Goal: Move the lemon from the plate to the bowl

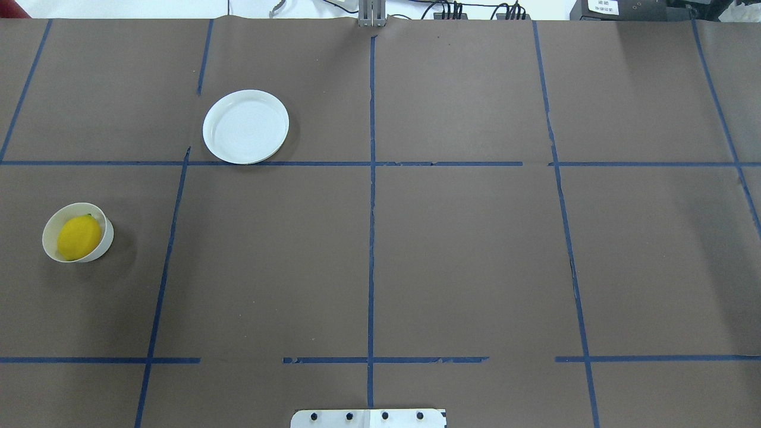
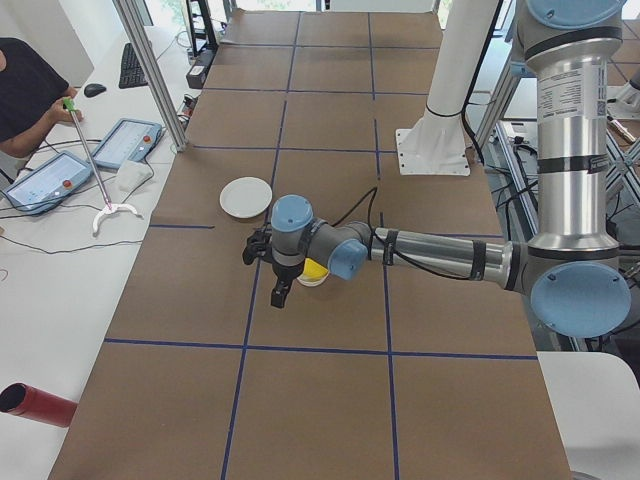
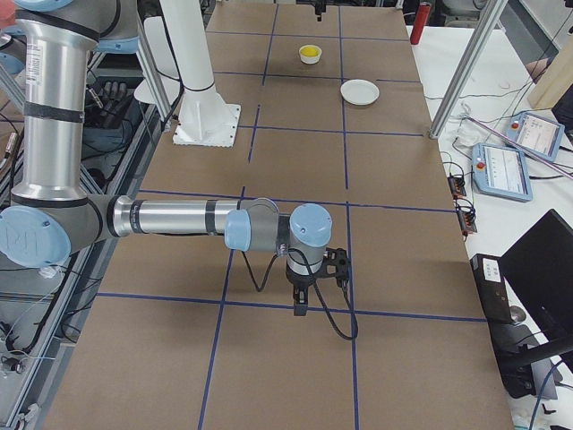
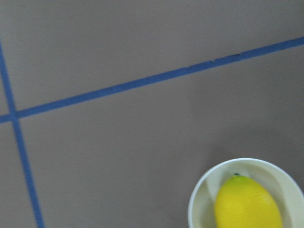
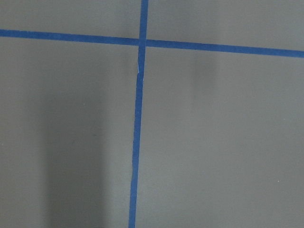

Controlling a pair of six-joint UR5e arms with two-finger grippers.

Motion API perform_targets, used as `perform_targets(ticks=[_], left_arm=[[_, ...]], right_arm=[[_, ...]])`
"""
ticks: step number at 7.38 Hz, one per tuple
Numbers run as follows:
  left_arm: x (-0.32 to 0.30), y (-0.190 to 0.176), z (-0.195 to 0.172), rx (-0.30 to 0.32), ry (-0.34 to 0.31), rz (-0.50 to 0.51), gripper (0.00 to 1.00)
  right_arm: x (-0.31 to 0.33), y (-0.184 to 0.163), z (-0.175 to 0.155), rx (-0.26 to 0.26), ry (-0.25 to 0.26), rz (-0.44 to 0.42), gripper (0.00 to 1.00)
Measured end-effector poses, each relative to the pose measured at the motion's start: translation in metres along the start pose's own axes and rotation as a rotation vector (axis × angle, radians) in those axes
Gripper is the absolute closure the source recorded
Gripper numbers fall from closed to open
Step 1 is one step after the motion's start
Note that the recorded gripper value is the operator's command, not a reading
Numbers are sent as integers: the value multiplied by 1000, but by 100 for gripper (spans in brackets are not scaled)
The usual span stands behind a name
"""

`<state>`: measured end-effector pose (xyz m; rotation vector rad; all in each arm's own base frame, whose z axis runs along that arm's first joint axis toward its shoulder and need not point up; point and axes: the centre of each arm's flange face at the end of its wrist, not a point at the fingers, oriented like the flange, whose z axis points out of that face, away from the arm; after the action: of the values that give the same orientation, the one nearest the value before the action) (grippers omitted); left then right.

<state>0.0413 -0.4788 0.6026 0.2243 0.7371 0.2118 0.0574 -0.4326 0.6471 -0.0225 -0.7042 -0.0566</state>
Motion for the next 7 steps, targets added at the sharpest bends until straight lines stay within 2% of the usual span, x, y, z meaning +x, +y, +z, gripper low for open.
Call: perform_targets(ticks=[3,5,7], left_arm=[[-120,-17,-39,-28,7,-31,0],[-146,-24,-67,-60,11,-118,0],[-142,-13,-76,-95,14,-190,0]], right_arm=[[0,0,0,0,0,0,0],[0,0,0,0,0,0,0],[0,0,0,0,0,0,0]])
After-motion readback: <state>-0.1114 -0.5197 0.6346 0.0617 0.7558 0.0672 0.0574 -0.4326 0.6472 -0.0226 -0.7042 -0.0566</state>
